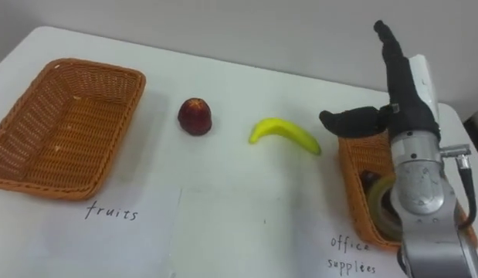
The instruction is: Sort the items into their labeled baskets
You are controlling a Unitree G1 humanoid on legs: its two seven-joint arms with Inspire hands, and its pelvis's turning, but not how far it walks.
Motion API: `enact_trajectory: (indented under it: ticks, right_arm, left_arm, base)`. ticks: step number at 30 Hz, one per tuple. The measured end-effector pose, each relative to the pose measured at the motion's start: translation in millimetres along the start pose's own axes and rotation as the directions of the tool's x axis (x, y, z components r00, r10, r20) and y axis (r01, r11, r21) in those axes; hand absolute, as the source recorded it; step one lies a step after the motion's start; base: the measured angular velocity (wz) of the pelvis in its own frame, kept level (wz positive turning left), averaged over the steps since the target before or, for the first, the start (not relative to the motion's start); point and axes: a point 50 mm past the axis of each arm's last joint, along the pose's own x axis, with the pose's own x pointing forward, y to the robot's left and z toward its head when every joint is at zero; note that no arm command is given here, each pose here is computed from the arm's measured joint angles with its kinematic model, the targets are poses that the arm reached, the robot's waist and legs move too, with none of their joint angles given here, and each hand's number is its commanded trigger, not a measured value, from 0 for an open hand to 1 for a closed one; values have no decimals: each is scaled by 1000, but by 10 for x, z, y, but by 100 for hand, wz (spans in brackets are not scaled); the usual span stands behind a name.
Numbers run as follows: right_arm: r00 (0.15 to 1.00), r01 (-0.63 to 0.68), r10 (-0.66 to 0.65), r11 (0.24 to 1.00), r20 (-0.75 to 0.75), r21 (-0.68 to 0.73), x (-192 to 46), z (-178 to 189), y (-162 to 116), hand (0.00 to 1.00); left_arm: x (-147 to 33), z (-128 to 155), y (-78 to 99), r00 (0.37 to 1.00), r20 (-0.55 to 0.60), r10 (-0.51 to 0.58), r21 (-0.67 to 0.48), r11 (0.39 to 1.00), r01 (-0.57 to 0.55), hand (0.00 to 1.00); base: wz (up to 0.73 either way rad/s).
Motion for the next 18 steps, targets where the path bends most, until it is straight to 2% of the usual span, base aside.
enact_trajectory:
  ticks: [10, 18]
  right_arm:
    - [992, -122, 122, 992, -1, -42, 115, 38, 212, 0]
    - [984, -177, 178, 975, -6, -137, 129, 22, 137, 0]
  left_arm:
    - [33, 200, 97, 999, 40, 33, -3, 999, -33, 0]
    - [40, 215, 141, 998, 54, 44, -3, 999, -44, 0]
  base:
    - [5]
    - [1]
